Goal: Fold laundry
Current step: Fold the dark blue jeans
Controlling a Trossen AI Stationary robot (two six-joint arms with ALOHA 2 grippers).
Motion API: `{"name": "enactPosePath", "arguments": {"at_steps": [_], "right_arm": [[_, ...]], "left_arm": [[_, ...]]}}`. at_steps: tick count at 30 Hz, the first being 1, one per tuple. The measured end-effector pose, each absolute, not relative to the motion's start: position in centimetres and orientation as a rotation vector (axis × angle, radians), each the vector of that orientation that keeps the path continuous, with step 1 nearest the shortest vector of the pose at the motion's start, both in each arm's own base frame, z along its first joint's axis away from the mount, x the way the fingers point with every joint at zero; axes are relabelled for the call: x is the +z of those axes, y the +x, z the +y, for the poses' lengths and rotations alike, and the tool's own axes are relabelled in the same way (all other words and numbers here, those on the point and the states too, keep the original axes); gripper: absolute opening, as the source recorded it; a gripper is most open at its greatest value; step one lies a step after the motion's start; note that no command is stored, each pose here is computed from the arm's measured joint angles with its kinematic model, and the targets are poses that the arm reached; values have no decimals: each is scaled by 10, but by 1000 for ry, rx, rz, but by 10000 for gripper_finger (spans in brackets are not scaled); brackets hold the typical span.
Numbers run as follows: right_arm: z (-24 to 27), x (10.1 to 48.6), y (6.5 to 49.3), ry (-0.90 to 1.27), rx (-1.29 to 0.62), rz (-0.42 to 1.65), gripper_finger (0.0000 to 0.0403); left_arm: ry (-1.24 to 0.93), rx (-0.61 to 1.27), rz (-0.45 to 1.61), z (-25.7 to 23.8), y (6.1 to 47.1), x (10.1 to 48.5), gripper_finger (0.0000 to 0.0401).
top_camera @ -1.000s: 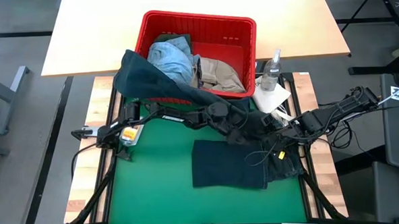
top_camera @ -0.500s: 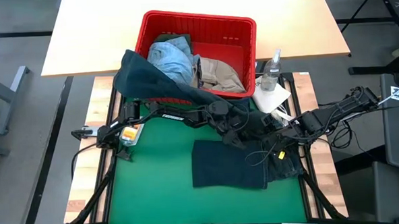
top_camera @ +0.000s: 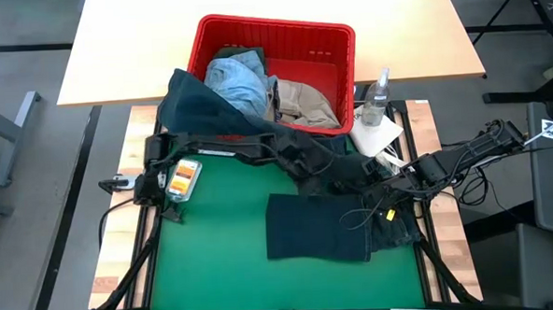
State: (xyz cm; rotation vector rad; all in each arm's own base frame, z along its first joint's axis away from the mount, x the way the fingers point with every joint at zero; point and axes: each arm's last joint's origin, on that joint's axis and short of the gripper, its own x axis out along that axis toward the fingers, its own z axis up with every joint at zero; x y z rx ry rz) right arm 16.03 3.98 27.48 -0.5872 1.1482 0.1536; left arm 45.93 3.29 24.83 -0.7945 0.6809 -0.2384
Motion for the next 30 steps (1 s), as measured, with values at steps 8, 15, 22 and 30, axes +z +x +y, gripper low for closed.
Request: {"name": "enactPosePath", "arguments": {"at_steps": [8, 15, 22, 30], "right_arm": [[40, 275, 161, -589, 146, 1144, 186], [40, 275, 161, -589, 144, 1141, 186], [40, 275, 161, -589, 143, 1140, 186], [40, 276, 162, -586, 142, 1128, 186]], "left_arm": [[-634, -151, 952, -13, 432, 245, 3], [-358, 63, 1118, -52, 413, 223, 4], [-250, 156, 1198, -66, 395, 189, 4], [-325, 215, 1289, -63, 366, 139, 5]]}}
